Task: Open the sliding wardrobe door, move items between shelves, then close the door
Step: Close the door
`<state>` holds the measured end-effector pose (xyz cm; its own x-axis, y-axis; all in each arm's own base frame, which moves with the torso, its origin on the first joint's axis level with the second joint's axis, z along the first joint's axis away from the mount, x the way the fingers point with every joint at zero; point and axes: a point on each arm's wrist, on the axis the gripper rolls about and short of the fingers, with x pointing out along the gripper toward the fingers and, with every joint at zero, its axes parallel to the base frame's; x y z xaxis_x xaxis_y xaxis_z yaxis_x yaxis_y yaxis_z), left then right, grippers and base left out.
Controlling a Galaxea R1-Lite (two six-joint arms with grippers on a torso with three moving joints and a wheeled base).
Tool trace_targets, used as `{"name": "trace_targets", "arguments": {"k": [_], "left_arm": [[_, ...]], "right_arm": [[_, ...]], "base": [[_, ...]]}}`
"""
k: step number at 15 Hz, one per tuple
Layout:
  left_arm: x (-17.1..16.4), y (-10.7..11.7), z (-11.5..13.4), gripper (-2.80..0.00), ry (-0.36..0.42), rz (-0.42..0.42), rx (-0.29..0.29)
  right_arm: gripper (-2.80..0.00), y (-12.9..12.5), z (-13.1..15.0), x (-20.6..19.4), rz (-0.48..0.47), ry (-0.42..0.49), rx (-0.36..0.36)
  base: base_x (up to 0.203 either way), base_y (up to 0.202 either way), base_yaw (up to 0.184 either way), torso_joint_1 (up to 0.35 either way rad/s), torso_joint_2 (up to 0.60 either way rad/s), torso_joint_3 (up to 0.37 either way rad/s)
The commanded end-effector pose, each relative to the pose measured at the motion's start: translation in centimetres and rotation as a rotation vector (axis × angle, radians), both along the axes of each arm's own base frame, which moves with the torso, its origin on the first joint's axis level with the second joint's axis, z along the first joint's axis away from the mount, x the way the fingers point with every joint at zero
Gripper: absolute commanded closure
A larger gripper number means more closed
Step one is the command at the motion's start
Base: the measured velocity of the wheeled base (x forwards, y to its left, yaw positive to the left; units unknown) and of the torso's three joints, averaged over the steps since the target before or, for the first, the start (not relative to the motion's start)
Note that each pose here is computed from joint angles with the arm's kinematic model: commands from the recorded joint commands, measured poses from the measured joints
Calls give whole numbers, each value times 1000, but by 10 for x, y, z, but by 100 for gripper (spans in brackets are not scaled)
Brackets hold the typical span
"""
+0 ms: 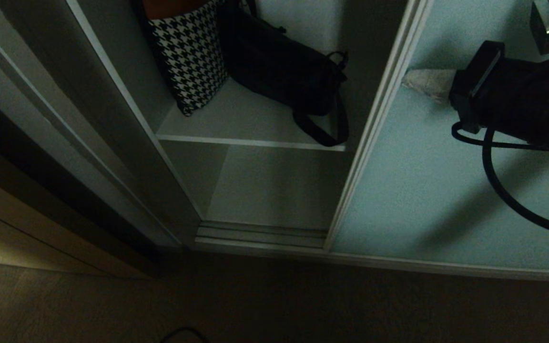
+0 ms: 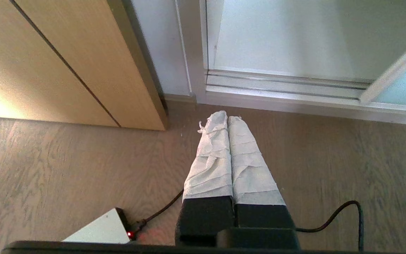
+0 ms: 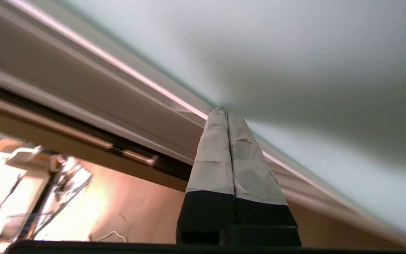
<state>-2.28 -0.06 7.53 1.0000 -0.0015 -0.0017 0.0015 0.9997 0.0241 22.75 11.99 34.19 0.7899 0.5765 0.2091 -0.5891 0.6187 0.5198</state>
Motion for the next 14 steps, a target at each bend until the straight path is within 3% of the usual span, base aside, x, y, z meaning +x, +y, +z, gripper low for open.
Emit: {"name": "trace_targets", "arguments": {"k": [1,4,8,14], "left_arm": [[0,0,0,0,1,0,0],[0,0,0,0,1,0,0],[0,0,0,0,1,0,0],[0,0,0,0,0,0,0]], "right_arm": [[0,15,-4,-1,51,10,-10],[0,33,-5,-32,151,-30,-51],[0,7,7,-78,207,-116,-40],[0,-30,8,-104,136,-120,-40]], "base": [[0,0,0,0,0,0],[0,0,0,0,0,0],[0,0,0,0,0,0],[0,0,0,0,0,0]]}}
